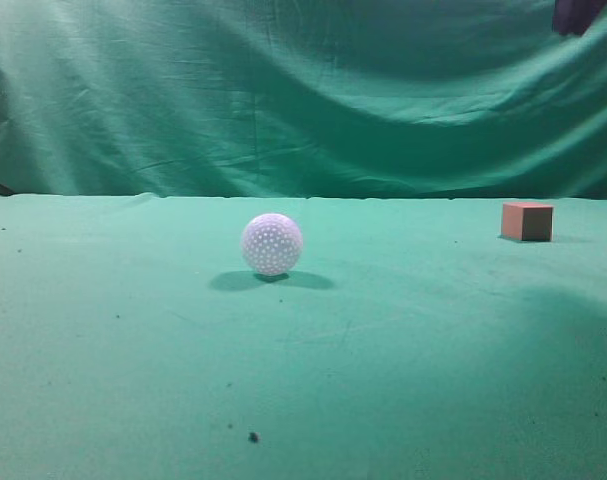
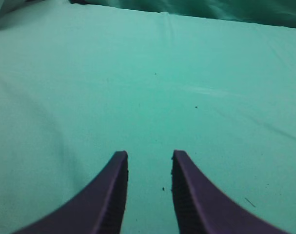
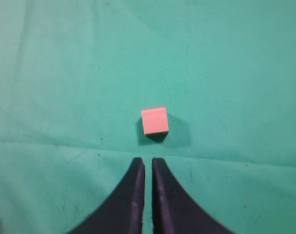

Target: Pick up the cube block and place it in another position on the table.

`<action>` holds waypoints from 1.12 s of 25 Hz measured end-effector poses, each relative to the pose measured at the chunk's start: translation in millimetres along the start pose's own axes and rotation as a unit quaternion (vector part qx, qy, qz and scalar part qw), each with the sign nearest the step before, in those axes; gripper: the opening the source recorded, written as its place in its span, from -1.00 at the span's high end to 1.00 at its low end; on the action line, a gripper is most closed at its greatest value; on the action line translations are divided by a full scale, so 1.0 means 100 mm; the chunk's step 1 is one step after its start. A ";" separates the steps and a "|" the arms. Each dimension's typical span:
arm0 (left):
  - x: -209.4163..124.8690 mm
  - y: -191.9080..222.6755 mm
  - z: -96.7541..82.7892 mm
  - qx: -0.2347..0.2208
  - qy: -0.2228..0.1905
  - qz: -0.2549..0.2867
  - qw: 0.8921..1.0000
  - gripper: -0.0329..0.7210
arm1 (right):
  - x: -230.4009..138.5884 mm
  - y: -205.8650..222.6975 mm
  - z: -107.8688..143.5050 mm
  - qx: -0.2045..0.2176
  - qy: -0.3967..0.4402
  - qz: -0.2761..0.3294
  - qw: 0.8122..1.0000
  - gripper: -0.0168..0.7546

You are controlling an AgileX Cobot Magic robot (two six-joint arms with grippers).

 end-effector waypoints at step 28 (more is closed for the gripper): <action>0.00 0.00 0.00 0.000 0.000 0.000 1.000 0.22 | -1.78 -1.52 -0.59 0.075 0.010 -0.130 0.989 0.96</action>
Point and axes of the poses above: a point on each arm's last joint axis where the gripper is mounted, y pointing out along that axis toward the gripper, z along the wrist's bending axis when the last joint is at zero, x = y × z, the point moved 2 cm from there along y, pointing out along that axis toward the gripper, and after that the axes turned 13 degrees about y, right-handed, at the moved point
